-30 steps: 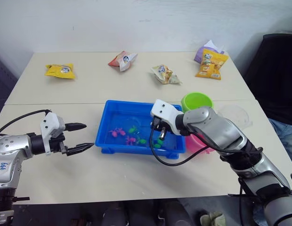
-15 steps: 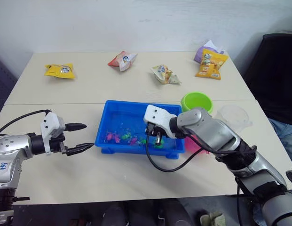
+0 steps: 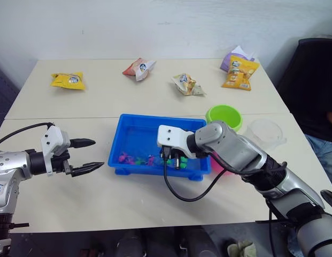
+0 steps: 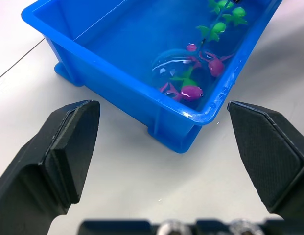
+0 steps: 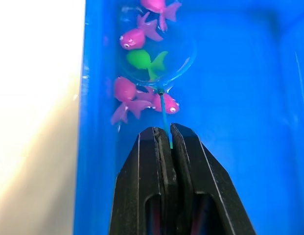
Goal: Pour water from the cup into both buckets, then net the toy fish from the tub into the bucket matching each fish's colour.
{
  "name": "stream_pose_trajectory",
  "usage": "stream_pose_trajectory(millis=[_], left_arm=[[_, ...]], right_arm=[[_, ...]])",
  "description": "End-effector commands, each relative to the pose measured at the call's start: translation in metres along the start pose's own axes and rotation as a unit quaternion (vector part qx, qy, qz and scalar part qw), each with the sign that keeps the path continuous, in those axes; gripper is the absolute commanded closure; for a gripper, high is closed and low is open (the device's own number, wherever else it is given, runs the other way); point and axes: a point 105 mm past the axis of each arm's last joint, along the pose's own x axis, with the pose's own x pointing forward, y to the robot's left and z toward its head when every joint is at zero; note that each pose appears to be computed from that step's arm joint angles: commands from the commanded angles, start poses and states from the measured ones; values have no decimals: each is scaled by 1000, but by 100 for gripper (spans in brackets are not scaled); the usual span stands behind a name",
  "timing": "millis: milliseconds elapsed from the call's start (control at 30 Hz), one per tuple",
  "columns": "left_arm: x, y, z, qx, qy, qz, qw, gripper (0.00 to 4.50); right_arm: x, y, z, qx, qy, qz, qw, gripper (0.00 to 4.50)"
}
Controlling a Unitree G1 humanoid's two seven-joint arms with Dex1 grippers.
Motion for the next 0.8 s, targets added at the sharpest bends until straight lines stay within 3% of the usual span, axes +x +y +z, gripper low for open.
stream_pose_trajectory(millis=[33,533,800], left_arm=[[-7,1,9,15,-5,3,1000,2],[-9,2,9,12,-5,10,1000,2],[-5,0,17,14,-29,3,999,2]], right_arm=[[-11,-9,12,11,-36,-13,999,450],[-36,-19,-3,110,-60,-23,992,450],[-71,-21,-20,124,-76,-49,988,450]])
